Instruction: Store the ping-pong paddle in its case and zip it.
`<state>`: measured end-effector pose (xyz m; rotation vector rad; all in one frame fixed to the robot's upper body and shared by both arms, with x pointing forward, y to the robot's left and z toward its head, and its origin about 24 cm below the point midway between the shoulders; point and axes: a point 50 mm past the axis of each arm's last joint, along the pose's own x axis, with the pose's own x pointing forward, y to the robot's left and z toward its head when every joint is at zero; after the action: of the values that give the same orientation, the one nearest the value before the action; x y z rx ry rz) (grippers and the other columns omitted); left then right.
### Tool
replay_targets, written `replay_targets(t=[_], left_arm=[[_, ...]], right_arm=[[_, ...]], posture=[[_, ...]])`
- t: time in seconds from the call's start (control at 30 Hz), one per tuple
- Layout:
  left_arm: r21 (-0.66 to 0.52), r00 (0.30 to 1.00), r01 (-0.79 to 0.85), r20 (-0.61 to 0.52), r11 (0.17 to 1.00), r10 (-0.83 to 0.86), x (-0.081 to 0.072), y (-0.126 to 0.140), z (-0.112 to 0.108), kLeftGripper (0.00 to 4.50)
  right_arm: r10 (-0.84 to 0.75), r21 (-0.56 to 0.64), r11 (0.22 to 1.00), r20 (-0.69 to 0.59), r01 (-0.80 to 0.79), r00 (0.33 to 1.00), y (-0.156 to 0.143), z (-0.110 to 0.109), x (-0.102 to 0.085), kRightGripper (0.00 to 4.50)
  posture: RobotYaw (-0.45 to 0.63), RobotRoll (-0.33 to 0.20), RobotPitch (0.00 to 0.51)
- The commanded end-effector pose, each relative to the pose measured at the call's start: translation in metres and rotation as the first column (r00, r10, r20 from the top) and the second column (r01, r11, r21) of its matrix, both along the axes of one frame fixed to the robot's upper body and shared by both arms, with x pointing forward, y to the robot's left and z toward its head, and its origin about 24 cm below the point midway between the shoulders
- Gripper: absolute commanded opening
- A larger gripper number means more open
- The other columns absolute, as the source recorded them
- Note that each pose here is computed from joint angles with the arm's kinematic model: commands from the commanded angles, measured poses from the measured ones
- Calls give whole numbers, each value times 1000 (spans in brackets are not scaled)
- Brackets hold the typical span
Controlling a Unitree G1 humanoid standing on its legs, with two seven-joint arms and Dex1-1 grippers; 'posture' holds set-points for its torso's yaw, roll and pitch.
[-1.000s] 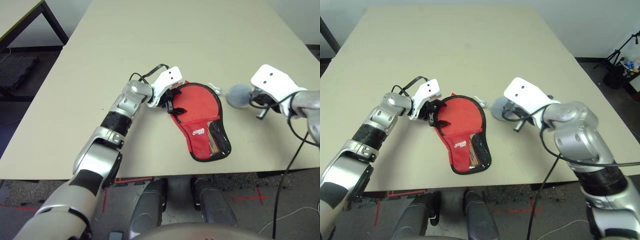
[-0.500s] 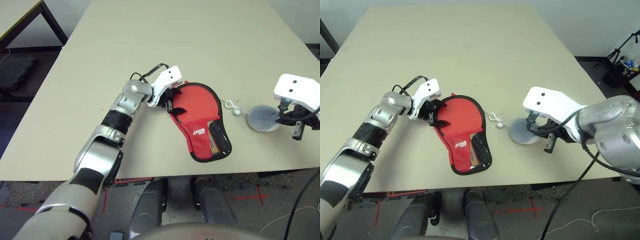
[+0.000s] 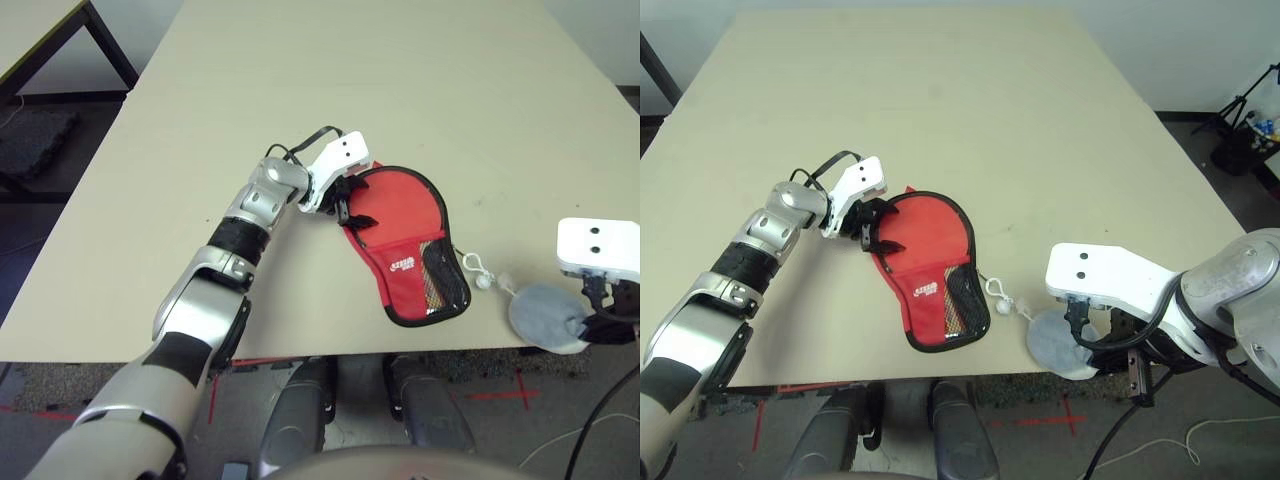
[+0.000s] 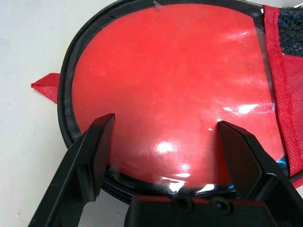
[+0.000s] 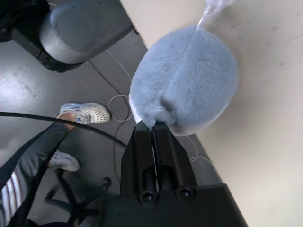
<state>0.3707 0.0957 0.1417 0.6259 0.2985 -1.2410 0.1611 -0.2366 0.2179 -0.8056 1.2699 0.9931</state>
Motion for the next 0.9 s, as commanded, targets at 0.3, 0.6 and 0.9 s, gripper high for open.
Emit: replay_targets(t=[0.3,0.6,0.9], left_arm=[[57,998,-18,-55,998,21,-2,3,-19,4500],[58,998,-21,-55,998,24,-2,6,-20,4500],[57,998,-21,-57,998,25,-3,6,-20,4500]], right_arm=[[3,1,1000,-61,-3,998,1,-2,-13,22],[2,-13,1000,-98,-4,995,-3,-2,-19,22],[14,23,1000,-40,-13,999,-8,-3,-15,22]], posture=[[-208,0,209],[-206,0,207],[-199,0,209]])
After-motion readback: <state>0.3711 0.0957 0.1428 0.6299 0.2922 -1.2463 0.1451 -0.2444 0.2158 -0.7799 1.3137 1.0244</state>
